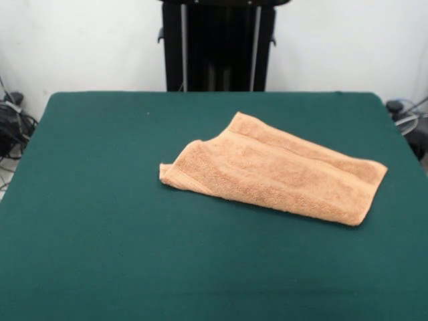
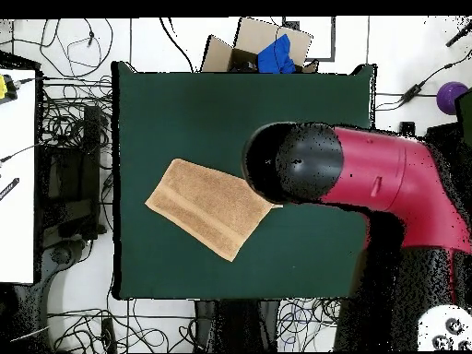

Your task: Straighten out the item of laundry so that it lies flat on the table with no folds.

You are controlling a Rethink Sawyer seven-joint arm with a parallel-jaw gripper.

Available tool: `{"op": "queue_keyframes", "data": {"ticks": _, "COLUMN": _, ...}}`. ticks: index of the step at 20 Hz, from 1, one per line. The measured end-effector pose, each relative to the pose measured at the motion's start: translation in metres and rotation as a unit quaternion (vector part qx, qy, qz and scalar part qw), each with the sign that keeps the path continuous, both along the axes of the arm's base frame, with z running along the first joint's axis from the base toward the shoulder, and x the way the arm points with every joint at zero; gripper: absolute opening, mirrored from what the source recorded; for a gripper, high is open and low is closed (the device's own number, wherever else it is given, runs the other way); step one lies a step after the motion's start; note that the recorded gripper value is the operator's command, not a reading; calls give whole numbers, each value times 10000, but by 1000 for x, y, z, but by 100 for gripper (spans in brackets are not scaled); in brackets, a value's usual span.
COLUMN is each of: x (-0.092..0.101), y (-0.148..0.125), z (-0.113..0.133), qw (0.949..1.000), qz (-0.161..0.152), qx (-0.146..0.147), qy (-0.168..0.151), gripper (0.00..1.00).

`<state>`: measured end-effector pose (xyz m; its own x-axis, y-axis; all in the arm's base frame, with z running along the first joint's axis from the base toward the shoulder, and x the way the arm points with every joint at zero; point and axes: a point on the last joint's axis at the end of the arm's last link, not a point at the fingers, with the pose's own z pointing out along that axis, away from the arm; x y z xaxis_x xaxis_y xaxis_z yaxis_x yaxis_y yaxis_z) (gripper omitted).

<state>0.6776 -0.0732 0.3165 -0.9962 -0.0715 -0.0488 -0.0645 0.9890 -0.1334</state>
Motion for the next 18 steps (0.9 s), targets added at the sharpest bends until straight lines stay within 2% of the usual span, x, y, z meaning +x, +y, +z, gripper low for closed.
{"op": "queue_keyframes", "data": {"ticks": 6, "x": 10, "y": 5, "z": -3, "qw": 9977, "qz": 91, "qx": 92, "qy": -665, "gripper": 100}}
{"op": "queue_keyframes", "data": {"ticks": 12, "x": 4, "y": 14, "z": -3, "qw": 9977, "qz": 147, "qx": 84, "qy": -663, "gripper": 100}}
{"op": "queue_keyframes", "data": {"ticks": 16, "x": -3, "y": 28, "z": 4, "qw": 9974, "qz": 245, "qx": 39, "qy": -671, "gripper": 100}}
{"op": "queue_keyframes", "data": {"ticks": 18, "x": -9, "y": 46, "z": 13, "qw": 9968, "qz": 366, "qx": 3, "qy": -708, "gripper": 100}}
